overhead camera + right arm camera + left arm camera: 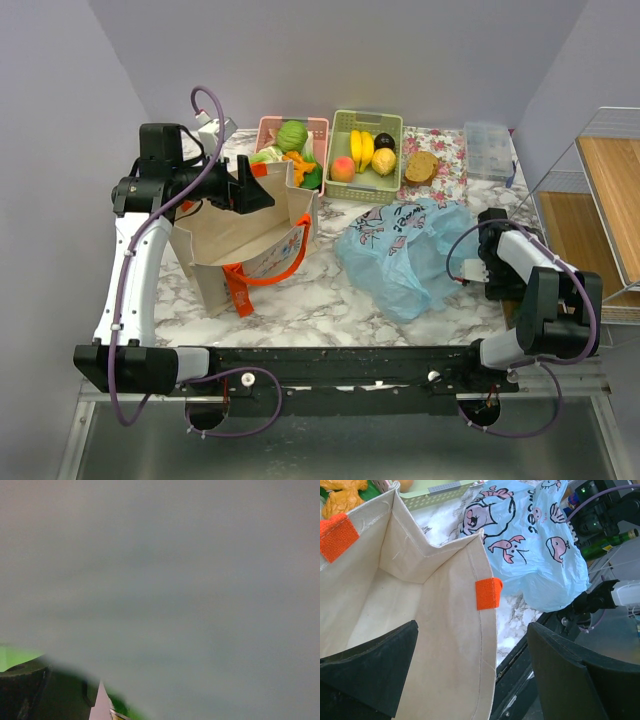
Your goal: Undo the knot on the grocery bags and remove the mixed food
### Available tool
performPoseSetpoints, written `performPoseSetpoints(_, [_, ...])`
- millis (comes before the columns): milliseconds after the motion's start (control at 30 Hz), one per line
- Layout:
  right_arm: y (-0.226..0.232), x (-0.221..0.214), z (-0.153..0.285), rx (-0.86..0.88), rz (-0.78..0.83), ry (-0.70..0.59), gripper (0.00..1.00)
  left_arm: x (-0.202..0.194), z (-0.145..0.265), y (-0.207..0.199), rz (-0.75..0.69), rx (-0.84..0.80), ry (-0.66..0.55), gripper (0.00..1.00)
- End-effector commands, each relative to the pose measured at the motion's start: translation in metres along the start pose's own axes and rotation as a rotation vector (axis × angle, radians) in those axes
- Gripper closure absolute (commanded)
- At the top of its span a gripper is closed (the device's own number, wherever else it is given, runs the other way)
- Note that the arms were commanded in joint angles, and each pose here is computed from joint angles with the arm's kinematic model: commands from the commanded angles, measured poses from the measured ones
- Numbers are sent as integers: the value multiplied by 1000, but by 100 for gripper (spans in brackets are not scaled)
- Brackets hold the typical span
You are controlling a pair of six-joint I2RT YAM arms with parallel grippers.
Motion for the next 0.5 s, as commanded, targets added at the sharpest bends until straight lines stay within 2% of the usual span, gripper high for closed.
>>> performPoseSetpoints(0, [10, -14, 6, 31, 28, 78, 40, 4, -1, -3, -7, 0, -10, 9])
performPoseSetpoints(467, [10, -12, 6, 33, 27, 64, 26, -1, -6, -1, -3, -3, -3, 9])
Point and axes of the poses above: each gripper's point midway between its finger pads, its own z axis back along the fingers, its own y axis along the line the jaws close on, x = y × z, the point moved 4 cm from there along z, back along the fingers, and after that the axes turned 15 degrees about z, right-handed, at the moved point
